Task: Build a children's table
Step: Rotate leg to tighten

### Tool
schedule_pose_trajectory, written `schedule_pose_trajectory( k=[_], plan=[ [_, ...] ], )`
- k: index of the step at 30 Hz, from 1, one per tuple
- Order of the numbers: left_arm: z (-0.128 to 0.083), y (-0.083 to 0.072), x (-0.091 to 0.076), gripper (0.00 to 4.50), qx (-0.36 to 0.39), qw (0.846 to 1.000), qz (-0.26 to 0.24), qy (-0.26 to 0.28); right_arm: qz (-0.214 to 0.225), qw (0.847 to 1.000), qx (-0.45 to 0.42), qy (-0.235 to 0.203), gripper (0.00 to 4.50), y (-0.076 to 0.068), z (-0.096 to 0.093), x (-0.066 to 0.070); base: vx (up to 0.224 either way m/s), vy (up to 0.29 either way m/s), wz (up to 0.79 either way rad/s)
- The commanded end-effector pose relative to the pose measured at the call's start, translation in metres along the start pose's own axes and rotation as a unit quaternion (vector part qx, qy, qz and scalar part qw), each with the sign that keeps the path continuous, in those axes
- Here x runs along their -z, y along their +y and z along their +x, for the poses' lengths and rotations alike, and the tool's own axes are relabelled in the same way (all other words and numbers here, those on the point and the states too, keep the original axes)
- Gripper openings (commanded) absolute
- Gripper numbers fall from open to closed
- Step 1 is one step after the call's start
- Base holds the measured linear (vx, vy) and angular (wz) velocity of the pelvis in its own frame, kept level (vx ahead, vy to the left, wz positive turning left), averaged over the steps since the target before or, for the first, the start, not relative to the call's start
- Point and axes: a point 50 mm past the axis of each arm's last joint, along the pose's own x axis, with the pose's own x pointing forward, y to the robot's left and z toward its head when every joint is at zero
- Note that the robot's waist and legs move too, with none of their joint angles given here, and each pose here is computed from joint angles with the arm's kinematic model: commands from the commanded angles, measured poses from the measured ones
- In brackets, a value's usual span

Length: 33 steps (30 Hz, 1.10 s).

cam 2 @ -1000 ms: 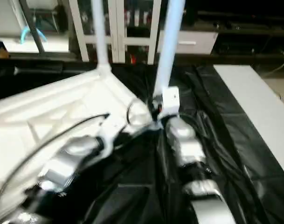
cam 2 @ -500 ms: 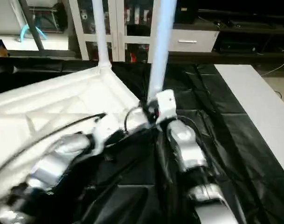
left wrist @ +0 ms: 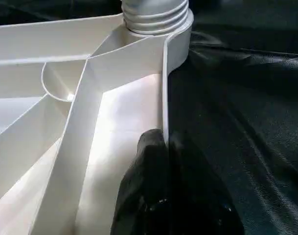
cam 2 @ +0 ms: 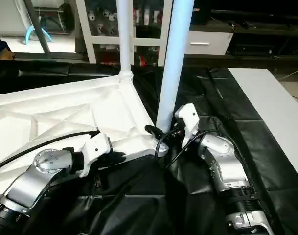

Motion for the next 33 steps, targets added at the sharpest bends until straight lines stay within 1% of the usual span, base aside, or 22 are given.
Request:
schedule_pose_trajectory(
  k=[1,25,26,27,28,29,31,33],
  plan=[
    [0.006,-0.012,-0.006,0.0,0.04,0.999,-0.007,-0.036,0.001,1.0,0.008,-0.005,3.41,-0.005,-0.005,-0.003,0.0,0.0,0.0],
    [0.006,-0.012,-0.006,0.0,0.04,0.999,-0.007,-0.036,0.001,1.0,0.008,-0.005,3.41,-0.005,-0.005,-0.003,0.0,0.0,0.0],
    [0.006,-0.012,-0.006,0.0,0.04,0.999,-0.007,-0.036,0.001,1.0,0.008,-0.005,3.26,-0.005,-0.005,-0.003,0.0,0.0,0.0],
    [0.02,-0.003,-0.013,0.0,-0.003,0.999,-0.023,-0.033,0.043,0.996,0.081,-0.008,3.08,-0.01,0.014,0.001,0.0,0.0,0.0],
    [0.043,0.008,-0.028,0.0,-0.071,0.996,-0.047,-0.023,0.088,0.977,0.194,0.007,3.08,-0.008,0.05,0.008,0.0,0.0,0.0],
    [0.055,0.013,-0.037,0.0,-0.111,0.992,-0.06,-0.013,0.106,0.961,0.253,0.025,3.05,-0.001,0.074,0.01,0.0,0.0,0.0],
    [0.055,0.014,-0.037,0.0,-0.116,0.991,-0.062,-0.01,0.107,0.96,0.256,0.025,2.86,0.001,0.077,0.009,-0.035,-0.004,-0.02],
    [0.047,0.017,-0.027,0.0,-0.125,0.99,-0.065,0.001,0.101,0.961,0.254,0.03,2.67,-0.001,0.071,0.012,0.0,0.0,0.0]
  ],
)
